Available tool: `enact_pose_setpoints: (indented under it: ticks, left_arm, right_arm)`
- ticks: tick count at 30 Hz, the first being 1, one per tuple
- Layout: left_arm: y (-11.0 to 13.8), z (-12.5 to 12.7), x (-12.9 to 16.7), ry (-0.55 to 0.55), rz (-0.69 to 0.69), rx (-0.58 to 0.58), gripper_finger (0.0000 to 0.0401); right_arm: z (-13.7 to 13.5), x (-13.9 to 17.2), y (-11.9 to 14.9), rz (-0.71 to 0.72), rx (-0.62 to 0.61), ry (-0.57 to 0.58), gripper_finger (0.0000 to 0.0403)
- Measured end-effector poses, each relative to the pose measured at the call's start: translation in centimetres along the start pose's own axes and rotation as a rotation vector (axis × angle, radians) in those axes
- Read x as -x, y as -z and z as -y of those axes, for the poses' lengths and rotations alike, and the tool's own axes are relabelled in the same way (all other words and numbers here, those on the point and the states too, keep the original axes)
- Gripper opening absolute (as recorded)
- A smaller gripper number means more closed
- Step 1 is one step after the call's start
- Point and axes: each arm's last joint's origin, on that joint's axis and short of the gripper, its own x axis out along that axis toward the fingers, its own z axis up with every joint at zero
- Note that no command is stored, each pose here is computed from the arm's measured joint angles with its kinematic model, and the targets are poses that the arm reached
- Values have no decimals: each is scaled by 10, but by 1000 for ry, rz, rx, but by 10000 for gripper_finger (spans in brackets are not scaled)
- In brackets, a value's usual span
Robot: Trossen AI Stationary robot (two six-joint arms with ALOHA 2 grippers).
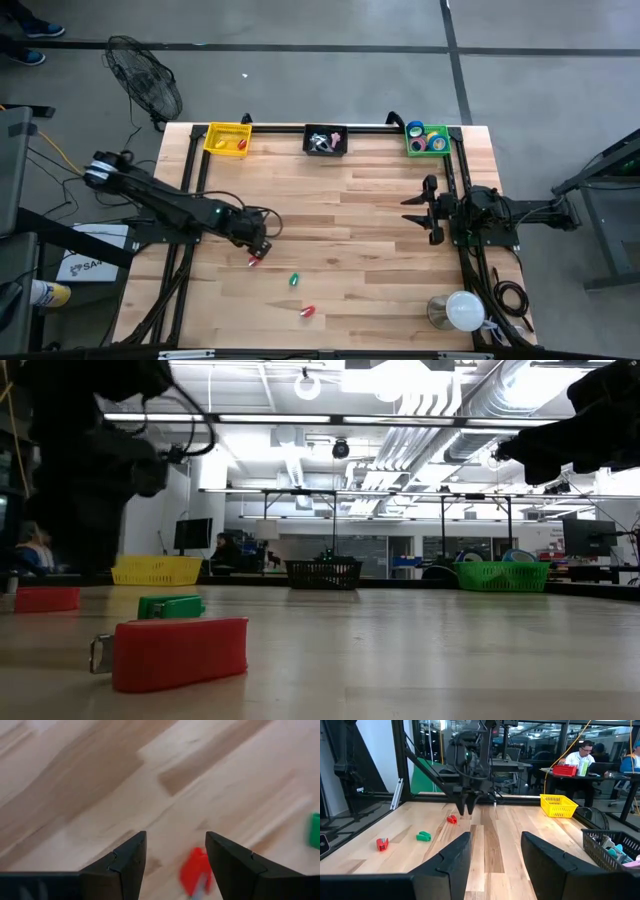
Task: Pick and place Stapler, Stapler remover, tape
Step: Put the top red stapler into the yellow bin
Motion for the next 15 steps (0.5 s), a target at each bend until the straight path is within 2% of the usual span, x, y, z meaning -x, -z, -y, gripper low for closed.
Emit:
enact_pose_setpoints:
  ticks: [5,11,15]
  left_arm:
    - [-8,20,9,6,1,-65,200]
    - [-11,32,14,-131,-75,-72,200]
    - [-13,42,9,-143,-119,-79,200]
  right_arm:
    - [0,0,0,-3,0,0,165]
    - [0,0,0,-4,0,0,165]
    - [0,0,0,-5,-16,0,165]
